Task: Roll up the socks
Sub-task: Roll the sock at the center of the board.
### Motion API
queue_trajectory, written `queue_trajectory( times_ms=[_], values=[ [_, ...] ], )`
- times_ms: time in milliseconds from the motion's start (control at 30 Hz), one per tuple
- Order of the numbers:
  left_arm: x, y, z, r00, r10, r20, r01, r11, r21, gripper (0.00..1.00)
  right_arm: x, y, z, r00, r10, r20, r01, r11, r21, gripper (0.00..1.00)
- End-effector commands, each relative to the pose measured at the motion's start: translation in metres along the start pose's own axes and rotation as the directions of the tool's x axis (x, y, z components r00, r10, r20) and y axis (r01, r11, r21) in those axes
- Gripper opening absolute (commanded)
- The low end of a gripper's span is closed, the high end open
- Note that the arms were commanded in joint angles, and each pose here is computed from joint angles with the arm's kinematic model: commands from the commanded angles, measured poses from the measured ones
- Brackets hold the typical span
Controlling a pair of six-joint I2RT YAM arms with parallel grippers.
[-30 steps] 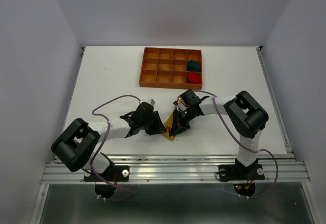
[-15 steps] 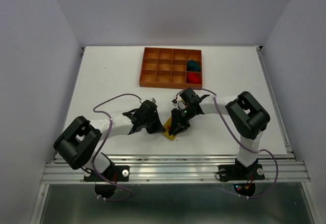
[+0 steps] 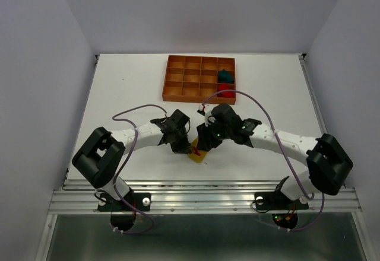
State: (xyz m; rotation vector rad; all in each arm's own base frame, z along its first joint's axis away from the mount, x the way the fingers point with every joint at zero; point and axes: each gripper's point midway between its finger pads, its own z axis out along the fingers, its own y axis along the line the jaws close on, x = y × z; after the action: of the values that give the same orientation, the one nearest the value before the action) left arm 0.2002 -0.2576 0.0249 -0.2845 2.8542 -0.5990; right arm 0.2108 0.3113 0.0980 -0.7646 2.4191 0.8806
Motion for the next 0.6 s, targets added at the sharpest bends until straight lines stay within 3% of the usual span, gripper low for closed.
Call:
queue_trajectory(
  times_ms=[0, 300, 367, 567],
  values=[
    [0.004, 0.008, -0.012, 0.999, 0.016, -0.036, -0.019, 0.996, -0.083, 0.00, -0.009, 0.015, -0.005, 0.963, -0.231, 0.136, 0.226, 0.973, 0.053, 0.51],
    [0.008, 0.009, -0.015, 0.996, 0.025, -0.087, -0.035, 0.992, -0.119, 0.00, 0.015, 0.057, 0.001, 0.861, -0.480, 0.169, 0.473, 0.877, 0.081, 0.49],
    [0.010, 0.012, -0.016, 0.994, 0.026, -0.105, -0.040, 0.990, -0.136, 0.00, 0.011, 0.057, 0.003, 0.844, -0.509, 0.169, 0.489, 0.860, 0.147, 0.49],
    [0.011, 0.009, -0.016, 0.990, 0.033, -0.137, -0.054, 0.987, -0.152, 0.00, 0.024, 0.053, 0.023, 0.778, -0.626, 0.054, 0.600, 0.765, 0.236, 0.46]
  ],
)
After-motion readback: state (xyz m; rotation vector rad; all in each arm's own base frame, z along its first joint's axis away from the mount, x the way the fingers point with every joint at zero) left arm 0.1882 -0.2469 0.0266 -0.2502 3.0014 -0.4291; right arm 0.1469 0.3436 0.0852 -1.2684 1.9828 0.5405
